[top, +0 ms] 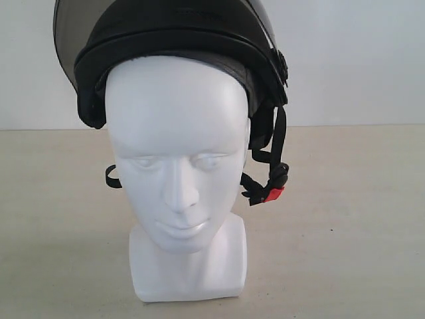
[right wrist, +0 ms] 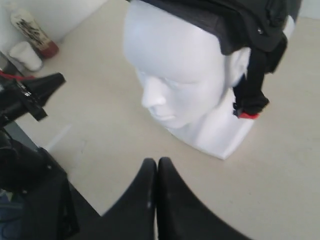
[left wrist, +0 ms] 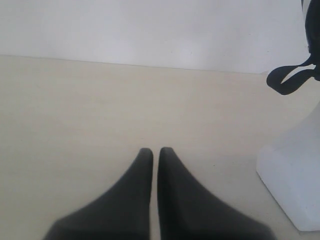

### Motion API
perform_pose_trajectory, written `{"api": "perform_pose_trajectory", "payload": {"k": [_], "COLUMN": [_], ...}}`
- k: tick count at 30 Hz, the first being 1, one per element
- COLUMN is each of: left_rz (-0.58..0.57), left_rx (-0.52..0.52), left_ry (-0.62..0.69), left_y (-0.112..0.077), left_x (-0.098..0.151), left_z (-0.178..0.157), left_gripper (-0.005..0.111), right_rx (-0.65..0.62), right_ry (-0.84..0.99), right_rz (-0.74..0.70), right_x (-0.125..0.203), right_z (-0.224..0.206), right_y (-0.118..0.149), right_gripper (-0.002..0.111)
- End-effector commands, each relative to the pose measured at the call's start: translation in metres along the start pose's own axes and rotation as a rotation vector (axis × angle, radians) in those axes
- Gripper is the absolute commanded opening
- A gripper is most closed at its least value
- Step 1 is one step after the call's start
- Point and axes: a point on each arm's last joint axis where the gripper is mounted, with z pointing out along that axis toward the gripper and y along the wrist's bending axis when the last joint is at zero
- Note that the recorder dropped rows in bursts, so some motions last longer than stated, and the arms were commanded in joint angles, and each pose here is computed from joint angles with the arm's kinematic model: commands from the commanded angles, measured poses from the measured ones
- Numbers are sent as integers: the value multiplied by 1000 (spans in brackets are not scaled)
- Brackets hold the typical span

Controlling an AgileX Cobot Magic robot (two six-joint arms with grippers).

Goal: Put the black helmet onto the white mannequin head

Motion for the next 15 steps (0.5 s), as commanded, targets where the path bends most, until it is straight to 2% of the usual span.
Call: {"api": "perform_pose_trajectory", "payload": {"k": [1, 4, 7, 8, 9, 10, 11, 12, 14, 15], "left_rz": [4, 4, 36, 138, 311, 397, 412, 342, 59, -18], "left_rx": [-3, -3, -7, -23, -53, -69, -72, -55, -3, 7], "left_ry": [1, 1, 1, 2, 4, -2, -28, -91, -215, -290], "left_y": [0, 0, 1, 2, 5, 6, 6, 3, 0, 0], "left_x": [1, 1, 1, 1, 1, 0, -3, -8, -18, -25], "left_z": [0, 0, 0, 0, 0, 0, 0, 0, -2, -4], "left_gripper": [4, 4, 4, 4, 4, 4, 4, 4, 4, 4], "right_rx": [63, -16, -22, -18, -17, -17, -17, -17, -14, -9], "right_ry": [114, 40, 87, 99, 104, 104, 104, 106, 123, 122], "right_rz": [-4, 3, 1, 0, 0, 0, 0, 0, 1, -1], "right_x": [-18, -27, -22, -21, -20, -20, -20, -20, -19, -19], "right_z": [10, 11, 10, 10, 10, 10, 10, 10, 10, 10], "right_y": [-1, 7, 7, 7, 7, 7, 7, 7, 6, 6], "right_gripper": [0, 0, 0, 0, 0, 0, 0, 0, 0, 0]}}
